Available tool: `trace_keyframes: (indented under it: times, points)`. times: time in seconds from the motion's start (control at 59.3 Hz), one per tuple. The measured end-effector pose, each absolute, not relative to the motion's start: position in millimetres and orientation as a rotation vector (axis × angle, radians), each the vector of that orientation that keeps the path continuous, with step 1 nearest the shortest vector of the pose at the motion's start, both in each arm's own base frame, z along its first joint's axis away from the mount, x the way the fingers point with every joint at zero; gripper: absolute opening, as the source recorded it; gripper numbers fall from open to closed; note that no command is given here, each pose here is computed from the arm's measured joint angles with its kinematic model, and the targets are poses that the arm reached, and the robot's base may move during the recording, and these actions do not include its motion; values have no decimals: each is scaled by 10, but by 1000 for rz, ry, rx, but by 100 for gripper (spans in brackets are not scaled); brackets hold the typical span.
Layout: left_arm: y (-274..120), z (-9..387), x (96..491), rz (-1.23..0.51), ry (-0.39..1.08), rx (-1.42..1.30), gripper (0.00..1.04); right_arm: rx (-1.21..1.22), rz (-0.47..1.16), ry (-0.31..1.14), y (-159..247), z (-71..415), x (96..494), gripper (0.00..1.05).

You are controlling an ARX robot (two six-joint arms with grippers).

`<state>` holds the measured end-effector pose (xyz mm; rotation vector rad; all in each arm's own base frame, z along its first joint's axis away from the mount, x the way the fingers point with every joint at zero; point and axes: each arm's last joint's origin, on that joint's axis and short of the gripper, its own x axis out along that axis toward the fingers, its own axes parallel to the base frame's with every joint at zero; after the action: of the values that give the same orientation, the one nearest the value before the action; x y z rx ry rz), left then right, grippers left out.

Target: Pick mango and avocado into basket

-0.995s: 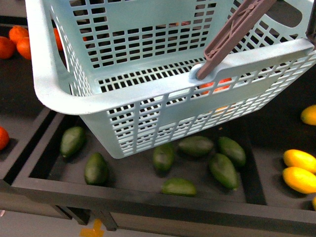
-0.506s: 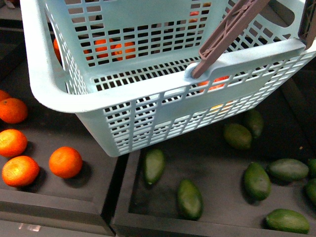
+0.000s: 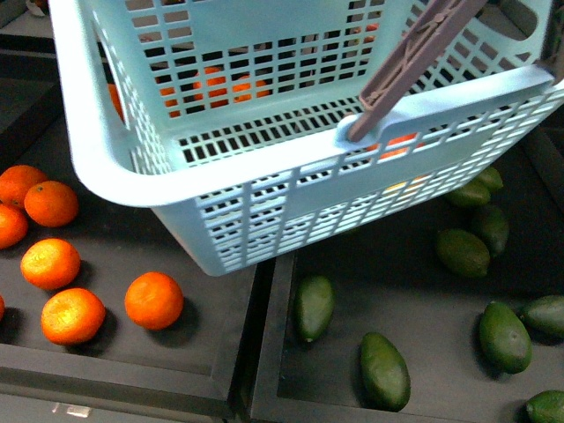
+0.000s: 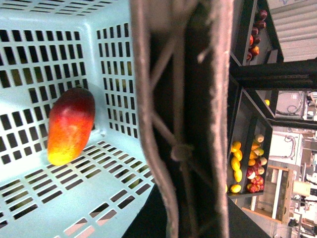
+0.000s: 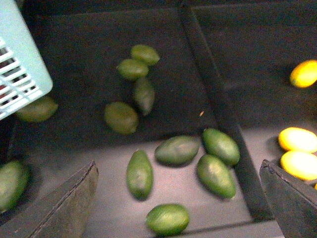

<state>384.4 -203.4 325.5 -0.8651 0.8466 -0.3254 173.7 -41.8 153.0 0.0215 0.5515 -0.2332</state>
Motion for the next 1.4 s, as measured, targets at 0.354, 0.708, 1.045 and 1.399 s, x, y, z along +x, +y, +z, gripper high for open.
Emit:
trace_keyframes:
  times: [0.354, 0.708, 1.045, 1.399]
  points:
    - [-2048, 3255, 3837, -322, 844, -862, 6, -90, -42, 681, -616, 714, 2894, 97]
    - [-2036, 3255, 3843, -321, 843, -863, 6, 51, 120, 828, -236, -227, 3666, 97]
    - [-2017, 3254, 3854, -303, 831, -860, 6, 106, 149, 845, -219, -529, 4178, 97]
    - [-2016, 3256, 3854, -300, 829, -859, 6, 108, 137, 852, -264, -694, 4374, 97]
